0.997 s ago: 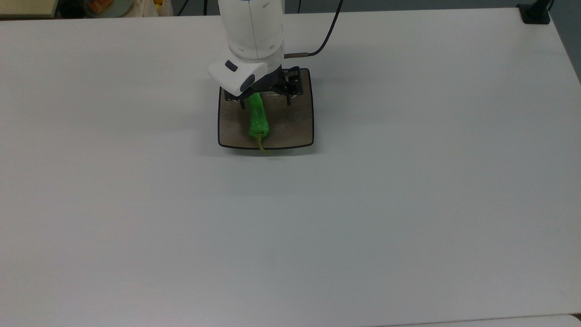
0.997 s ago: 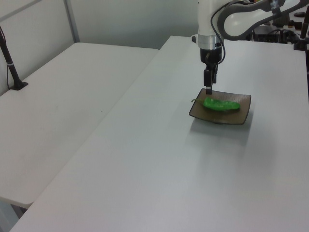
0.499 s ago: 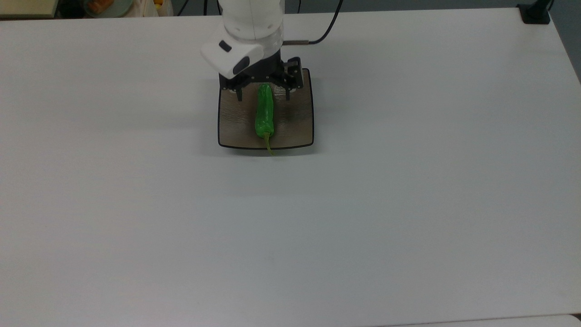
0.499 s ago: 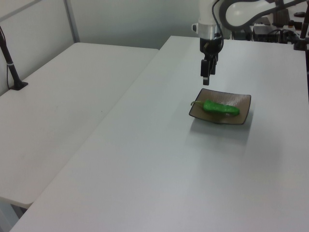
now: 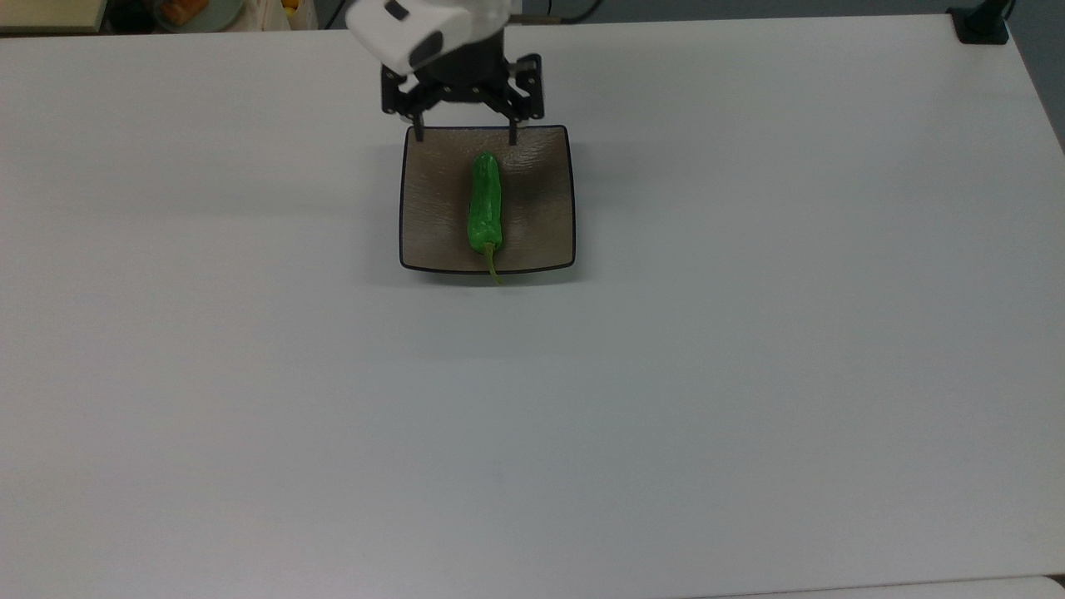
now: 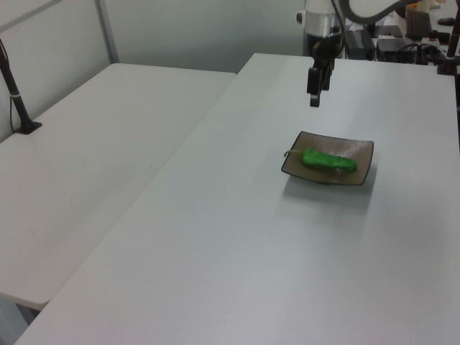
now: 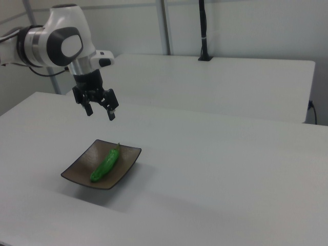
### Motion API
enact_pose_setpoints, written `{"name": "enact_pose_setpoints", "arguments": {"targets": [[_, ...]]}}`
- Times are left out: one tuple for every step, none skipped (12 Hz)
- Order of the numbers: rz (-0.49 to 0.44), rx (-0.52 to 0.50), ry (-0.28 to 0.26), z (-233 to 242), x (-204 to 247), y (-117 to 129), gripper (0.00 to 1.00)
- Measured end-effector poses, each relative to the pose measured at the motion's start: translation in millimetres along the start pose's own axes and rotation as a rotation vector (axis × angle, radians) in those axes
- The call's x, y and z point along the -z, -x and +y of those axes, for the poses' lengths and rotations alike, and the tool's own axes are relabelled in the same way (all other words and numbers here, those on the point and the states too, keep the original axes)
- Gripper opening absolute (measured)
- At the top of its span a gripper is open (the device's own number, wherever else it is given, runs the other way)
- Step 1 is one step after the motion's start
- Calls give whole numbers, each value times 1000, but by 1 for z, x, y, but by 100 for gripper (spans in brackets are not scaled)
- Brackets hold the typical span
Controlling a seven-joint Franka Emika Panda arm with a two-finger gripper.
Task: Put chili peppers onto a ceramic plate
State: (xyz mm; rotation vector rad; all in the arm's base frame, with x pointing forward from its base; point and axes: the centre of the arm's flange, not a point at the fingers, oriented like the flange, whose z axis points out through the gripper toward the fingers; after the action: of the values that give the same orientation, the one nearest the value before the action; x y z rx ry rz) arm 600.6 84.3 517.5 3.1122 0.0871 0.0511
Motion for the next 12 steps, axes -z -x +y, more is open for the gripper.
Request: {"name": "enact_pose_setpoints", "arguments": {"targets": [[15,-17,4,10,11,4,100],[21,-19,6,15,17,8,100],[24,-13,7,18,20,12,100],[27,-10,6,21,24,17,100],[31,-9,-8,27,29,22,100],[35,-4,-24,31,32,26,100],[41,4,-36,36,37,29,100],[45,9,-43,40,40,33,100],[46,10,-46,42,42,36,100],[45,14,-46,43,42,37,100],[44,17,-46,43,42,38,100],[39,19,-46,43,40,39,100]]}}
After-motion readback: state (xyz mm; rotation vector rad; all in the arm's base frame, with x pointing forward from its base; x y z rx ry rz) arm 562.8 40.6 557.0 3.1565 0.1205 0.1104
